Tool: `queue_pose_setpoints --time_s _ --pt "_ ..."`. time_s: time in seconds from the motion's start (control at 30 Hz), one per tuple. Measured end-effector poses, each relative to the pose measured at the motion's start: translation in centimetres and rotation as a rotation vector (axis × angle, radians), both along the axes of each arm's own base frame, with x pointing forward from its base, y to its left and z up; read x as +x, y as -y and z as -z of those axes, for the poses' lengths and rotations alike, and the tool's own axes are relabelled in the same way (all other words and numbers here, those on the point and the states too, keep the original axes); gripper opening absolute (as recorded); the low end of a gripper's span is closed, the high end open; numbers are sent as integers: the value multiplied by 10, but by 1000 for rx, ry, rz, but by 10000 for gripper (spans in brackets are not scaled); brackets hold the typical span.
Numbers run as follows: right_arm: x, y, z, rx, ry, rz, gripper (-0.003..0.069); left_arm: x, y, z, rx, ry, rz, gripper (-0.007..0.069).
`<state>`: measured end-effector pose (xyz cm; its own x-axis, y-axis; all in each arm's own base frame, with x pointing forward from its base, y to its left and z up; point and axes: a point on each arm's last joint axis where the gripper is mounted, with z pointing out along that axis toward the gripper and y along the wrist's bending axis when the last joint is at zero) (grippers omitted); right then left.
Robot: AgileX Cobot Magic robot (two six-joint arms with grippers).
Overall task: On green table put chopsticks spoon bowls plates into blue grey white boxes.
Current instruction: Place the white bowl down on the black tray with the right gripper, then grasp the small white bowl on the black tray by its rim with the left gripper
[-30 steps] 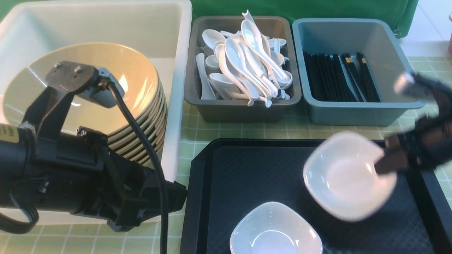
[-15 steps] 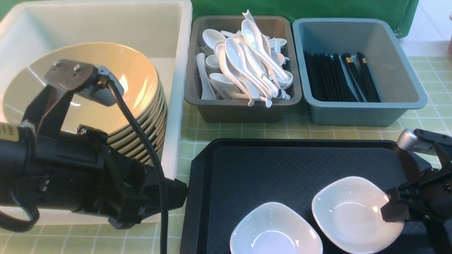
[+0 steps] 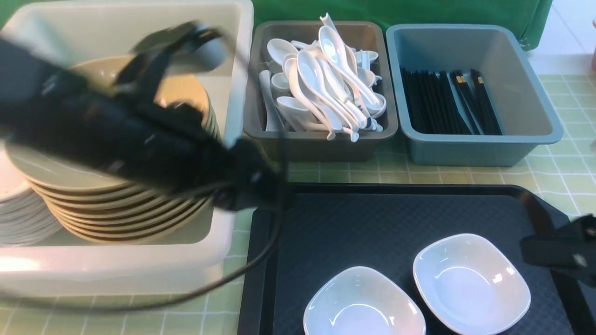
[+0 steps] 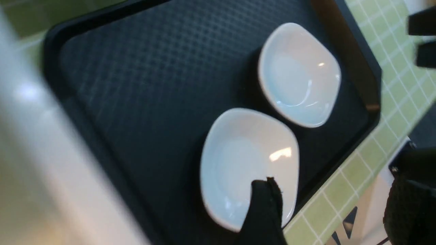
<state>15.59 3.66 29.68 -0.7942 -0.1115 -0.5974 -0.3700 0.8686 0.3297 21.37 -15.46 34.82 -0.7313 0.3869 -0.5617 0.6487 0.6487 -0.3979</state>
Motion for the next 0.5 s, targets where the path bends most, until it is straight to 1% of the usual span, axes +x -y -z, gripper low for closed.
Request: queue_pose_setpoints --time_s 0.1,0.23,0.27,0.3,0.37,0.5 --pt "-21 -4 -20 0 30 -68 497 15 40 6 24 -3 116 417" --pt "-40 -7 -38 -13 114 -98 498 29 89 31 105 -6 232 440" --pt "-50 -10 -43 -14 149 -119 498 35 115 45 157 7 292 456" --pt "-50 -10 -43 -15 149 -119 498 37 118 47 162 7 297 456" --pt "-61 -14 -47 -10 169 -160 498 53 148 71 224 4 352 470" --pt "-65 -17 -47 -9 163 -187 498 82 187 108 273 -47 406 469"
